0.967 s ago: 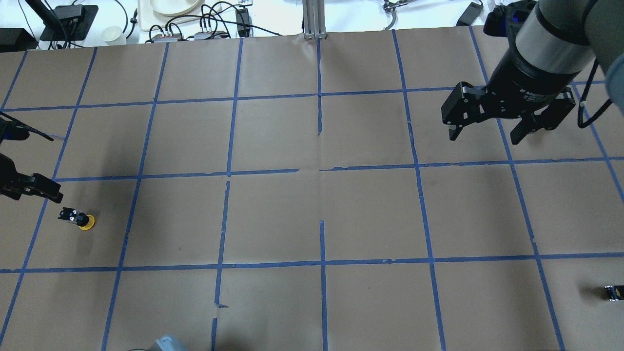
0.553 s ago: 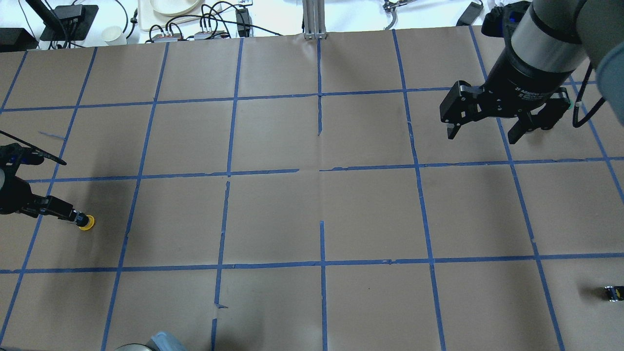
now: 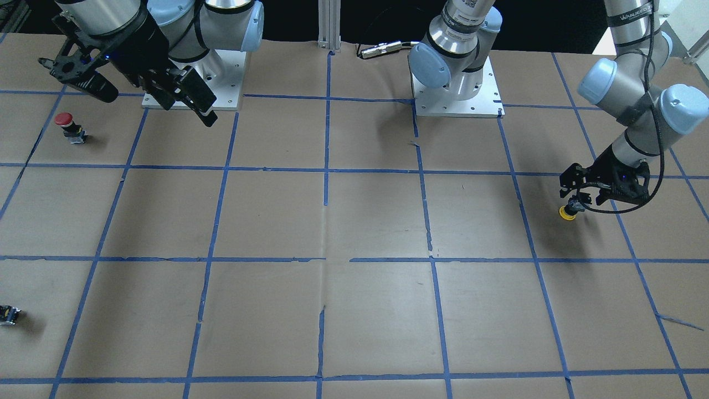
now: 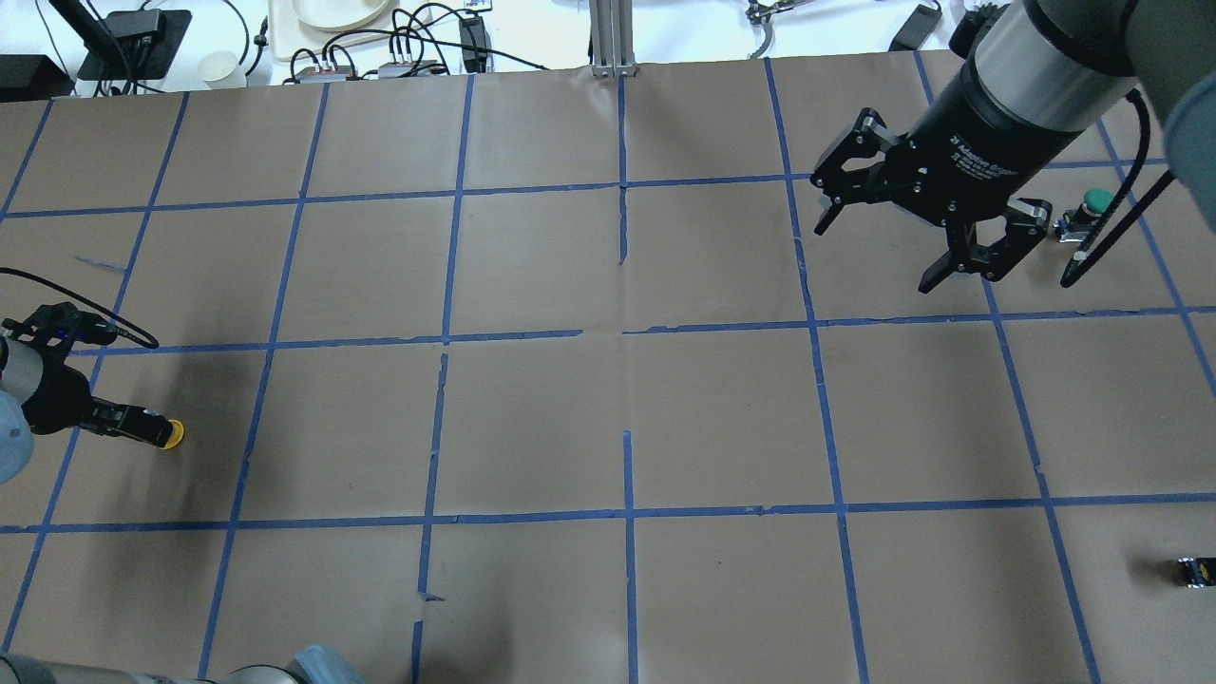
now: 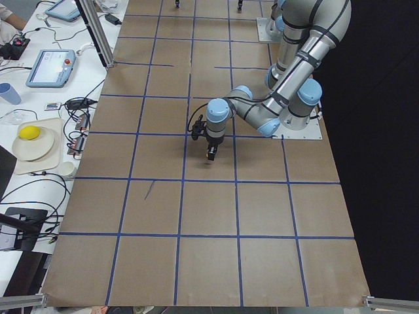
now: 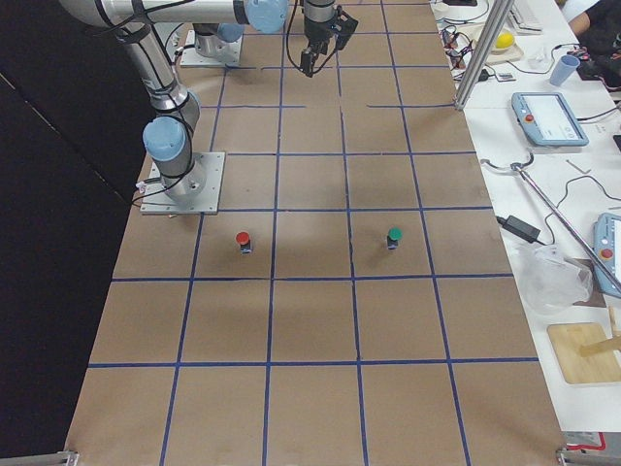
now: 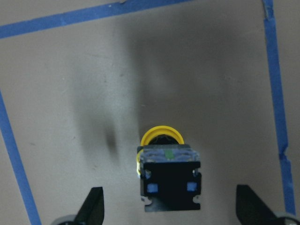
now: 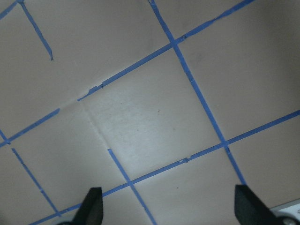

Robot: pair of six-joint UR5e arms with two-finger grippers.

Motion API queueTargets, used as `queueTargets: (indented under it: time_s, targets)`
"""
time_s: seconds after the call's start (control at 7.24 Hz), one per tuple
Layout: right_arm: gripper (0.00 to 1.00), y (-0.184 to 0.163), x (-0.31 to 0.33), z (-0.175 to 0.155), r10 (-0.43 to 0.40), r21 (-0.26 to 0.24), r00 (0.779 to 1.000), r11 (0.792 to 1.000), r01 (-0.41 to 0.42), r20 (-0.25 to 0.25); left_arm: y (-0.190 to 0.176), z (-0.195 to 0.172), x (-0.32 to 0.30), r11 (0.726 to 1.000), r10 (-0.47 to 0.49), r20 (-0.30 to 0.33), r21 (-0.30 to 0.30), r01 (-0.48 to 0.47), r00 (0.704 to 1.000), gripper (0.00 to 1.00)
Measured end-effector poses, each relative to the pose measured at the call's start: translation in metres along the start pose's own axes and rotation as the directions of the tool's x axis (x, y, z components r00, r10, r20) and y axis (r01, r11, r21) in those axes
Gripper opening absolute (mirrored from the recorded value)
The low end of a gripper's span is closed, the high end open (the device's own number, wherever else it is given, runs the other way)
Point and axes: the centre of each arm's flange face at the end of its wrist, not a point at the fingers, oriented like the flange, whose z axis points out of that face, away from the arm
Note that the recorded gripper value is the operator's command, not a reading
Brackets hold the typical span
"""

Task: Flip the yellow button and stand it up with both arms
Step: 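Lift the button with the left gripper while the right gripper rotates upward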

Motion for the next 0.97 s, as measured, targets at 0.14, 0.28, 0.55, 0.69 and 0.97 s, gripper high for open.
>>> queueTargets:
  time_s: [0.14,0.28,0.55,0.69,0.97]
  targets:
    - [1.0,-0.005,-0.009,-0.002,0.094,-0.04,0.994,0.995,-0.092,0.056,0.0,-0.001,0.001,1.0,-0.005,0.001,0.001,0.005,1.0,0.77]
    - [1.0,-0.009,-0.014,-0.002,0.165,-0.084,0.983,0.984,-0.159,0.078,-0.001,-0.003,0.001,1.0,-0.012,0.004,0.004,0.012,1.0,0.77]
    - [1.0,-0.008,-0.019,0.003,0.232,-0.175,0.966,0.962,-0.211,0.11,-0.003,-0.005,0.0,1.0,-0.016,0.009,0.01,0.016,1.0,0.77]
    - [1.0,-0.005,-0.023,0.003,0.251,-0.22,0.958,0.951,-0.216,0.141,-0.004,-0.005,0.0,1.0,-0.016,0.008,0.011,0.016,1.0,0.77]
    - [1.0,-0.002,-0.027,0.004,0.276,-0.268,0.947,0.936,-0.227,0.164,-0.008,-0.006,0.005,1.0,-0.014,0.01,0.014,0.014,1.0,0.66]
